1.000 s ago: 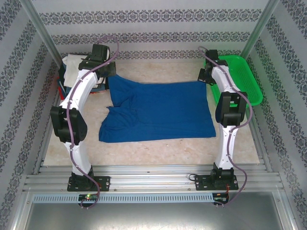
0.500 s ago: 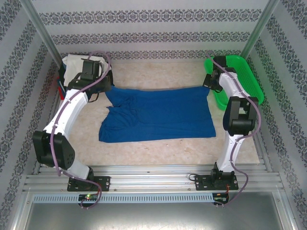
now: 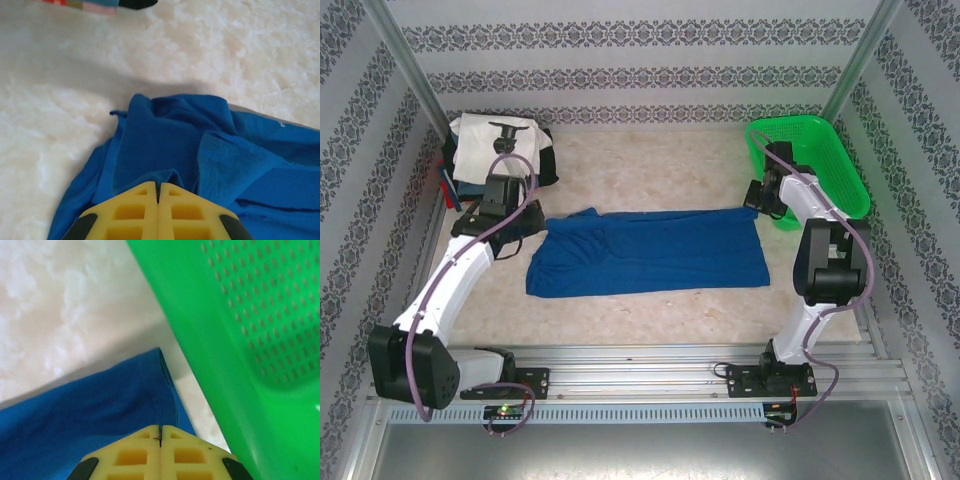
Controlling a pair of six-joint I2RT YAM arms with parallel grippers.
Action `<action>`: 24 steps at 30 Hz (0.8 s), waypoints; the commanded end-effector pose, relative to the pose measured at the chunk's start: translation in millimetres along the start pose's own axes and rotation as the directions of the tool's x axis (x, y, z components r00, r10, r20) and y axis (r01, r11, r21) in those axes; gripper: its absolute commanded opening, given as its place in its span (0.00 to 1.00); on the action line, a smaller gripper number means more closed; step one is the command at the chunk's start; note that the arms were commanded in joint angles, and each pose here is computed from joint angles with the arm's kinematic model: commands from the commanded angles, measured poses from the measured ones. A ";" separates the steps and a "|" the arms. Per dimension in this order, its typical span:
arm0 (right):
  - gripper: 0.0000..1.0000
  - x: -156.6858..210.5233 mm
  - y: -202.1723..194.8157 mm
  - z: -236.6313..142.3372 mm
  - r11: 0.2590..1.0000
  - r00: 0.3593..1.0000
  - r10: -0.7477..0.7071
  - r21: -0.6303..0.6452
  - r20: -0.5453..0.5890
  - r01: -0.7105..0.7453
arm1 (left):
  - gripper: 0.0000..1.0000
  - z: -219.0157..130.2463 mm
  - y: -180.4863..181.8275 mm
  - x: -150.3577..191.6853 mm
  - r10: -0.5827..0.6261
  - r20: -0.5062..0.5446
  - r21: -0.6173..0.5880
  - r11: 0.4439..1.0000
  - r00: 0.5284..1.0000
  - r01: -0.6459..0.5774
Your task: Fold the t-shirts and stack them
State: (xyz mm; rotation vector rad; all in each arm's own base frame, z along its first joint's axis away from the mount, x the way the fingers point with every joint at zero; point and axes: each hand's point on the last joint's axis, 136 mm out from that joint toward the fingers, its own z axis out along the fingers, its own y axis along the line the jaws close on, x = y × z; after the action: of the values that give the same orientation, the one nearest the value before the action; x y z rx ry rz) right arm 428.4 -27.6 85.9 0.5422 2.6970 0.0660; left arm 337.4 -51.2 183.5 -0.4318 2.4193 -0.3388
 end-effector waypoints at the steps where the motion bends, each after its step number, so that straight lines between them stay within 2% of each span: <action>1: 0.00 9.1 -6.0 -6.6 1.000 1.000 0.010 0.004 0.009 -0.010 | 0.00 -3.3 1.9 15.7 -0.072 0.001 0.010 0.997 0.997 0.072; 10: 0.00 30.2 -15.4 -1.7 0.999 0.999 0.018 0.035 -0.033 -0.017 | 0.00 6.7 38.4 66.9 -0.213 -0.051 -0.112 0.972 0.976 0.206; 24: 0.00 57.4 -27.9 10.6 0.997 0.996 0.024 0.069 -0.080 -0.018 | 0.00 36.2 53.8 105.9 -0.282 -0.118 -0.164 0.951 0.952 0.262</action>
State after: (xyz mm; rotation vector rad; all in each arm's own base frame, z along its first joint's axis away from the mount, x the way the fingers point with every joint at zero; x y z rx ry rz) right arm 376.4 -25.2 46.6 0.5768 2.8087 0.0399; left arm 267.4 -46.1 83.8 -0.8137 2.5520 -0.3179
